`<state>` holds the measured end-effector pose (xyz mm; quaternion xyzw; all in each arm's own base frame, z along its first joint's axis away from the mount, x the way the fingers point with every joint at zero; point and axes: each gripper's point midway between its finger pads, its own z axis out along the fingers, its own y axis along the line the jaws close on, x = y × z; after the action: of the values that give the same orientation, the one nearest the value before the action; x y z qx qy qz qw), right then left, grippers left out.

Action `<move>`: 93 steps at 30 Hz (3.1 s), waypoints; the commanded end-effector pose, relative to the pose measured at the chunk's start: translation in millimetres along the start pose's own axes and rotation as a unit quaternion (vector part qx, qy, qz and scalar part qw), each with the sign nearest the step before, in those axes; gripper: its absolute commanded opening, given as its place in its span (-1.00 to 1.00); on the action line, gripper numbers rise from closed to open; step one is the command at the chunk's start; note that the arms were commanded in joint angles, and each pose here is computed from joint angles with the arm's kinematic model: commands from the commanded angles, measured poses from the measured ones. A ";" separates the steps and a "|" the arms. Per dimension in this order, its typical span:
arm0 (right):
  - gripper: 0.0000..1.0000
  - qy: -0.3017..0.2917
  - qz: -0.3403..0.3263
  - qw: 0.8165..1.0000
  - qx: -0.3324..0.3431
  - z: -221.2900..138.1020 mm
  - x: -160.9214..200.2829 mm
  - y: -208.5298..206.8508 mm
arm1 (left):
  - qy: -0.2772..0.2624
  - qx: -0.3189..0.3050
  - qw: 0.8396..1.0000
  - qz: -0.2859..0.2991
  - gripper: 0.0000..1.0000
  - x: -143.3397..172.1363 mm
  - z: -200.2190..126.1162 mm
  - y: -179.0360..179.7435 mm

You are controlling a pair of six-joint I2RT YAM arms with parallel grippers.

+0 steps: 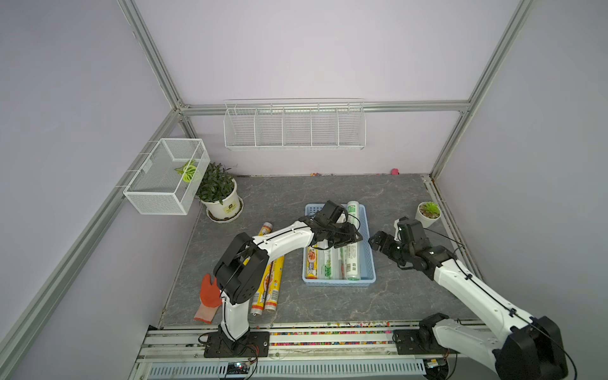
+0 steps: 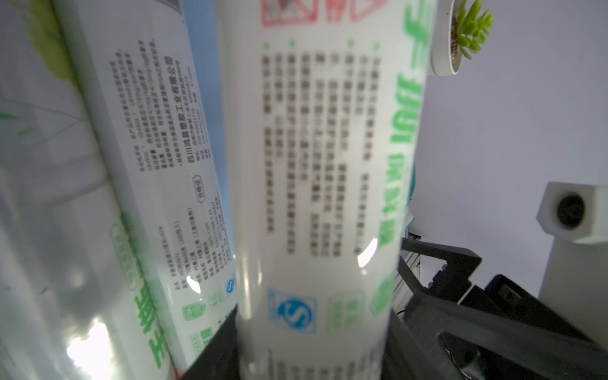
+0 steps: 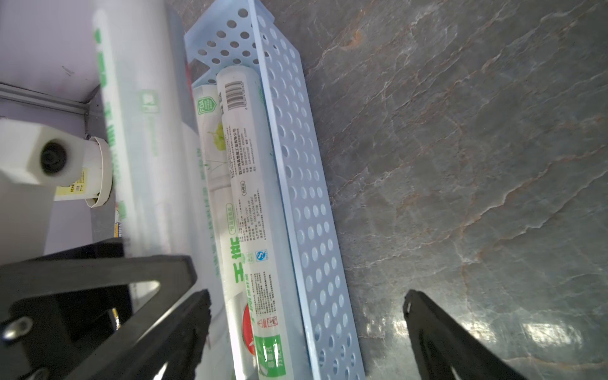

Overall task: Put the plastic wrap into the basket
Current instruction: Place the plastic wrap in the basket, then pick up the plastic wrap from the center of the board.

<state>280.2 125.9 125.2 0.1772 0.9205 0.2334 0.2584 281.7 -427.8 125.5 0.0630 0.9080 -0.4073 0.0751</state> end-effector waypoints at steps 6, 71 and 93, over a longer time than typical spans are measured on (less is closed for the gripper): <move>0.94 0.035 0.016 0.999 0.014 8.0 14.2 -9.6 | 0.005 -0.014 1.000 -0.002 -0.70 -6.3 13.8 -13.3; 0.90 0.051 -0.002 0.998 -0.025 -0.4 18.9 5.9 | -0.039 -0.097 0.994 0.031 0.10 -22.8 6.7 -12.8; 0.88 0.116 -0.316 0.934 -0.119 40.5 101.2 195.8 | -0.235 -0.249 0.939 -0.030 0.27 25.8 -207.8 175.8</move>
<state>261.1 334.1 164.5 -0.1573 0.9167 0.2934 0.2210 276.3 -175.1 134.9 -0.0710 0.9363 -0.1911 0.2861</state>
